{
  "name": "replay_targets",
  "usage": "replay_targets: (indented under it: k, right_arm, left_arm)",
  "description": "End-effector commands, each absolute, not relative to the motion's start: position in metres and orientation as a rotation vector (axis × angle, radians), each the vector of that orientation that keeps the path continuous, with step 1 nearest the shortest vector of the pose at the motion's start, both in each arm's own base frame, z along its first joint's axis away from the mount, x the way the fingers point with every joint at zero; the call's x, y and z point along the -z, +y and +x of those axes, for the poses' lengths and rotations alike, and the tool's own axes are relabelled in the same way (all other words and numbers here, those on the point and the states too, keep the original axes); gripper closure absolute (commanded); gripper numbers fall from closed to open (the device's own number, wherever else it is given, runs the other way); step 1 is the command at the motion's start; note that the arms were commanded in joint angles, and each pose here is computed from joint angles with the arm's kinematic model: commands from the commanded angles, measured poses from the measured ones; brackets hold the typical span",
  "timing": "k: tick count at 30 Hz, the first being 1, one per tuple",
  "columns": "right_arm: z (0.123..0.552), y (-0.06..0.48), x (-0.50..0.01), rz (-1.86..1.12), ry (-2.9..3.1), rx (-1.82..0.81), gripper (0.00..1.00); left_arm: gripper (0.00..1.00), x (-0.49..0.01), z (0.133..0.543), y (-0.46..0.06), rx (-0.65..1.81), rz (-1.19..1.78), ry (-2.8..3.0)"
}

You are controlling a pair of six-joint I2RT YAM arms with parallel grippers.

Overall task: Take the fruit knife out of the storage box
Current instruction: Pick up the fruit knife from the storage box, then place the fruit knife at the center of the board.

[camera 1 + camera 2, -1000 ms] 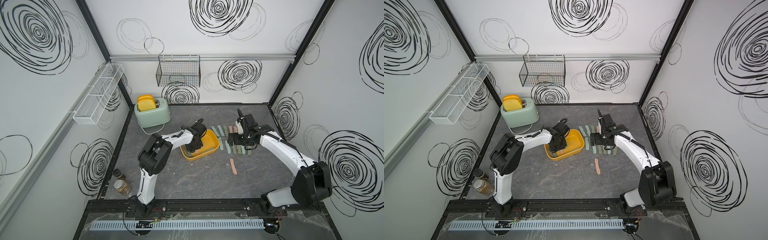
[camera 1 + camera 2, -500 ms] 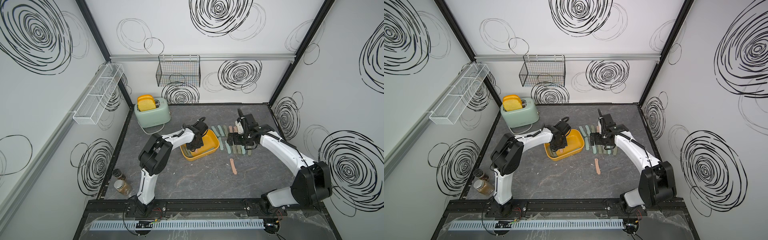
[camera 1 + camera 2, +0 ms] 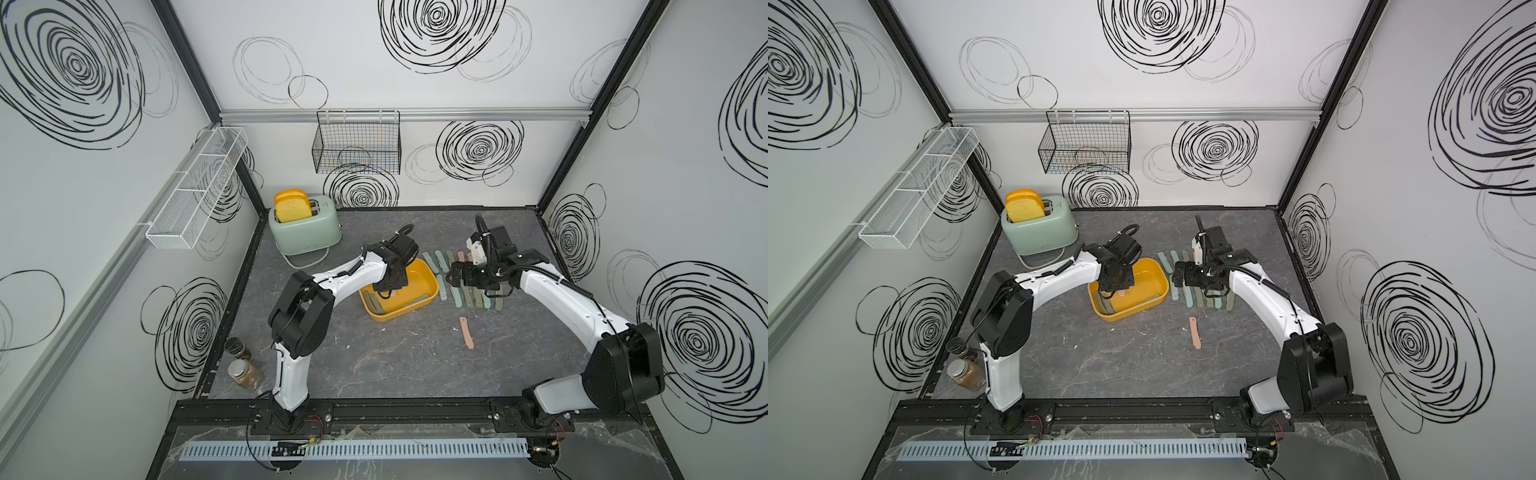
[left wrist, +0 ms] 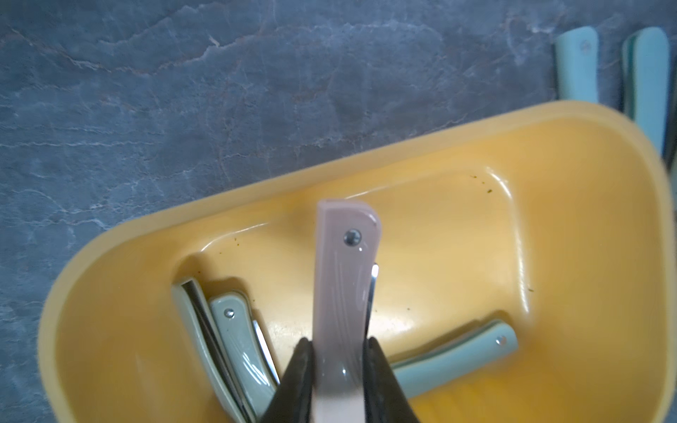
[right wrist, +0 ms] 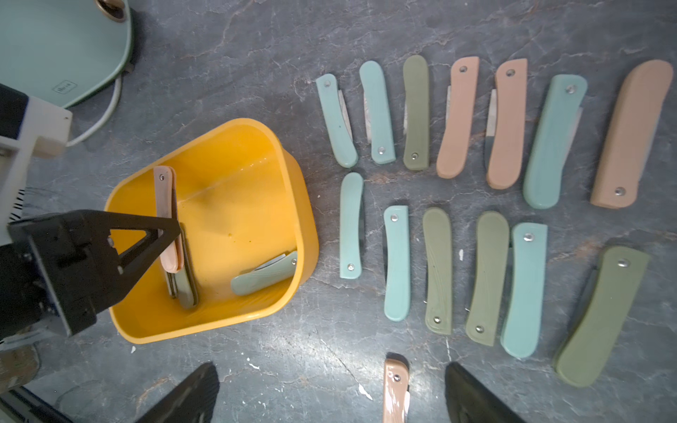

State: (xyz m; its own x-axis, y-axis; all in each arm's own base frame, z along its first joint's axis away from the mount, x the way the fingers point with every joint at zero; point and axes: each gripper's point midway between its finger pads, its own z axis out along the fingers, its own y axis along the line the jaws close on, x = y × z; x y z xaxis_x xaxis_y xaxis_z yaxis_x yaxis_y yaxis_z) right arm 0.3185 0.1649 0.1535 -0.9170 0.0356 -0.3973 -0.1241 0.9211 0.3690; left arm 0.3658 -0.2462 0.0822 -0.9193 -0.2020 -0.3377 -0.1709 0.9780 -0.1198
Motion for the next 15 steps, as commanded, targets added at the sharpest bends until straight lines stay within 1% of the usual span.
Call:
replay_targets:
  k: [1,8,15]
  right_arm:
    - [0.310,0.172,-0.163,-0.045,2.637,-0.638,0.01]
    - [0.291,0.166,-0.160,0.018,2.634,-0.667,0.01]
    - [0.262,0.154,-0.153,0.110,2.635,-0.691,0.01]
  left_arm:
    - [0.82,-0.110,0.355,-0.254,0.144,-0.206,2.718]
    - [0.82,-0.143,0.322,-0.297,0.215,-0.056,2.667]
    - [0.81,-0.139,0.277,-0.338,0.268,0.081,2.685]
